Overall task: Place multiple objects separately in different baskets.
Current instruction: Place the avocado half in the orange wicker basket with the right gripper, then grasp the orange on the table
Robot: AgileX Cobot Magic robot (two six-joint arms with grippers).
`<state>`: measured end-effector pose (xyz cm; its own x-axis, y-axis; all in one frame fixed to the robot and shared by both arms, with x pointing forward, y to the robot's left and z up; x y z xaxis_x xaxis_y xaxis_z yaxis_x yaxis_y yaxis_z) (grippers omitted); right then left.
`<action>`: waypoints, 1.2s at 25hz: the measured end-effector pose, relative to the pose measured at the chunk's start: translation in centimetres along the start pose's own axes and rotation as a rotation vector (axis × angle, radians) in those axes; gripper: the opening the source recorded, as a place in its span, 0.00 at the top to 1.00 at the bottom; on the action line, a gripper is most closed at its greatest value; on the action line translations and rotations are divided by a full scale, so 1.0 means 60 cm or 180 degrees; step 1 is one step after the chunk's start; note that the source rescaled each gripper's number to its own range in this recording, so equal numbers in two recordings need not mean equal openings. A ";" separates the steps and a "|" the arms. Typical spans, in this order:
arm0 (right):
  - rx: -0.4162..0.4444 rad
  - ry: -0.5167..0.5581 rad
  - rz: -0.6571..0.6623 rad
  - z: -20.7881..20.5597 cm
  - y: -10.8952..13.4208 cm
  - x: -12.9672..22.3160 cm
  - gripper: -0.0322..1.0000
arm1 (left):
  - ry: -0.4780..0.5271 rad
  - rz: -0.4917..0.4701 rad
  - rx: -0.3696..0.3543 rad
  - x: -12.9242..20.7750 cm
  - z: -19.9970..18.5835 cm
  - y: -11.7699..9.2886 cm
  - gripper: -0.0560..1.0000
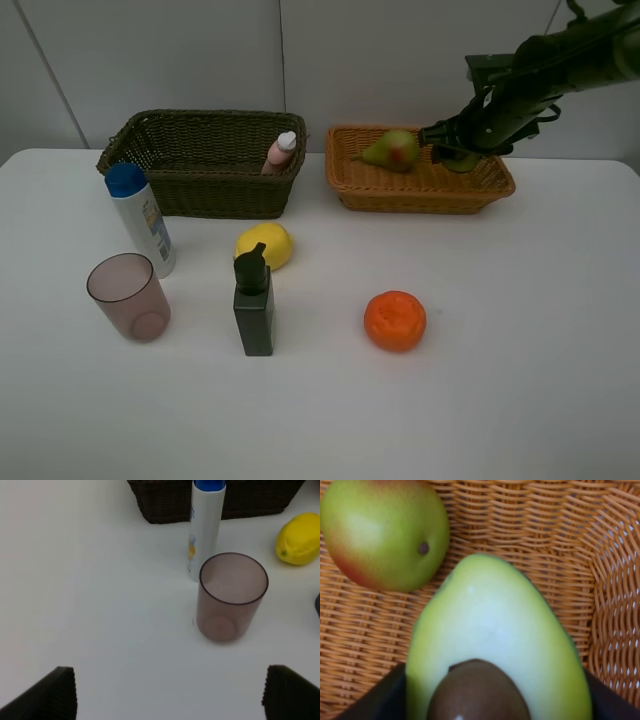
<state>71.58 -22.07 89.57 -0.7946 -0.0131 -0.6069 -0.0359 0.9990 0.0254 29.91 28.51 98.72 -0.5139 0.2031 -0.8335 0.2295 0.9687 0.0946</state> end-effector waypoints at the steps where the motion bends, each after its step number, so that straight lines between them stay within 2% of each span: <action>1: 0.0000 -0.0001 0.0000 0.000 0.000 0.000 0.55 | 0.0000 0.0000 0.0000 0.000 0.000 0.000 0.00; 2: 0.0000 -0.0001 0.0000 0.000 0.000 0.000 0.52 | 0.0000 0.0000 0.0000 0.000 0.000 0.000 0.00; 3: 0.0003 -0.0002 -0.0010 0.000 0.000 0.000 0.44 | 0.0000 0.0000 0.0000 0.000 0.000 0.000 0.00; 6: 0.0013 -0.0005 -0.0033 0.000 -0.001 0.000 0.16 | 0.0000 0.0000 0.0000 0.000 0.000 0.000 0.00; 7: 0.0012 -0.0005 -0.0033 0.000 -0.001 0.000 0.10 | 0.0000 0.0000 0.0000 0.000 0.000 0.000 0.00; 9: 0.0010 -0.0007 -0.0030 0.000 -0.001 -0.001 0.04 | 0.0000 0.0000 0.0000 0.000 0.000 0.000 0.00; 21: -0.0015 0.0014 0.0038 0.000 0.001 0.001 0.01 | 0.0000 0.0000 0.0000 0.000 0.000 0.000 0.00; 30: 0.0009 0.0184 -0.0025 -0.012 -0.001 0.011 0.01 | 0.0000 0.0000 0.0000 0.000 0.000 0.000 0.00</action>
<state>70.59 -22.18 89.75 -0.8281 -0.0234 -0.5601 -0.0407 0.9990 0.0185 29.91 28.51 98.72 -0.5139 0.2031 -0.8335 0.2295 0.9687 0.0946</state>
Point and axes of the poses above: a point on each arm's last joint axis where the gripper is mounted, z pointing out along that axis toward the gripper, y along the wrist's bending axis when the last joint is at zero, x = y × z, the point moved 7 cm from there along z, pointing out along that axis toward the gripper, and after that the axes turned 11 degrees about z, right-handed, at the moved point
